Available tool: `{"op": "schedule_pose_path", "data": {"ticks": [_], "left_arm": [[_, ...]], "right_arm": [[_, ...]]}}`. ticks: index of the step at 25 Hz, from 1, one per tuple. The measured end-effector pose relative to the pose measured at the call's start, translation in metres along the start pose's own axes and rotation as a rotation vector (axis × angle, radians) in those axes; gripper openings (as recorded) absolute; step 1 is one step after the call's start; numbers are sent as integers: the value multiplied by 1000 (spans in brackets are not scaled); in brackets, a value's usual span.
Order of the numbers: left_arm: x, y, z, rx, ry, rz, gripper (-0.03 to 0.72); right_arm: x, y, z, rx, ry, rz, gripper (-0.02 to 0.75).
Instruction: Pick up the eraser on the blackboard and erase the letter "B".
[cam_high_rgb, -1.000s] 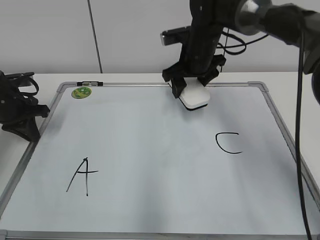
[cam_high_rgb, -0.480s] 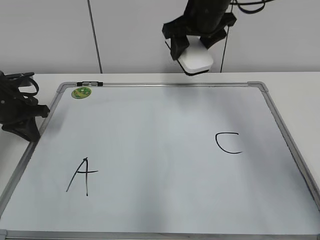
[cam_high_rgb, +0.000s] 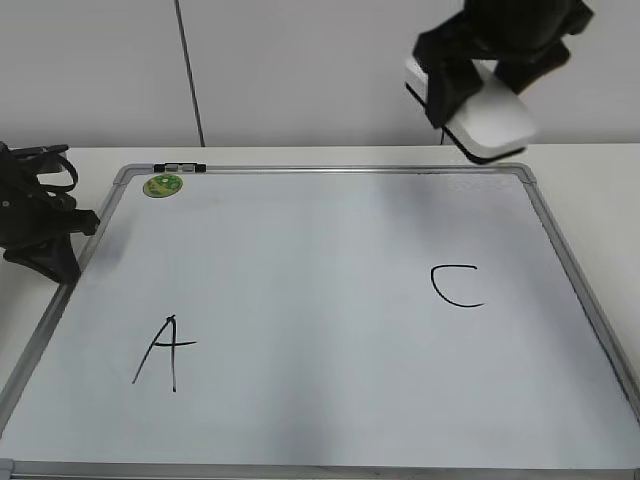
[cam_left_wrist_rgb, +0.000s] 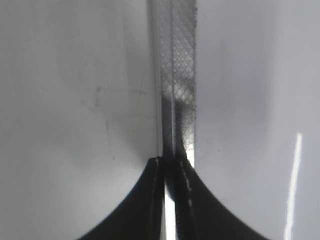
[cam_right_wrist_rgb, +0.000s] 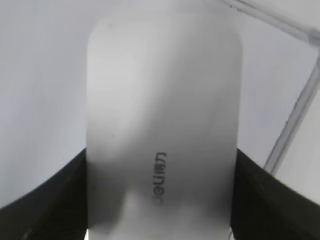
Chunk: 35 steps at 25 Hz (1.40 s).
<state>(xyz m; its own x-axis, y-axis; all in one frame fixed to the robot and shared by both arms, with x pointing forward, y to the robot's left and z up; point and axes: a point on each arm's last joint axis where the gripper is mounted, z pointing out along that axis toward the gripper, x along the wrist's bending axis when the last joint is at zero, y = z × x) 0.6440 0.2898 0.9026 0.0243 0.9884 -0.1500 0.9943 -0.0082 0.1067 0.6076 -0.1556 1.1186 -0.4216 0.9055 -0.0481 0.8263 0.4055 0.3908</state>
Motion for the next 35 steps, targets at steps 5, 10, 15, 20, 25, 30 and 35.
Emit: {"op": "schedule_pose_path", "data": {"ticks": [5, 10, 15, 20, 25, 30, 35], "left_arm": [[0, 0, 0, 0, 0, 0, 11], [0, 0, 0, -2, -1, -1, 11], [0, 0, 0, -2, -3, -2, 11], [0, 0, 0, -2, -3, -3, 11], [0, 0, 0, 0, -4, -3, 11], [0, 0, 0, 0, -4, -3, 11], [0, 0, 0, 0, -4, -3, 11]], "right_arm": [[-21, -53, -13, 78, -24, 61, 551], [-42, -100, -5, 93, -27, 165, 551], [-66, -130, 16, 117, -32, 288, 551], [-84, -136, 40, 125, -47, 343, 551], [-93, -134, 76, 151, -41, 367, 551], [-97, -131, 107, 152, -36, 380, 551], [-100, -130, 125, 135, -42, 383, 551]]}}
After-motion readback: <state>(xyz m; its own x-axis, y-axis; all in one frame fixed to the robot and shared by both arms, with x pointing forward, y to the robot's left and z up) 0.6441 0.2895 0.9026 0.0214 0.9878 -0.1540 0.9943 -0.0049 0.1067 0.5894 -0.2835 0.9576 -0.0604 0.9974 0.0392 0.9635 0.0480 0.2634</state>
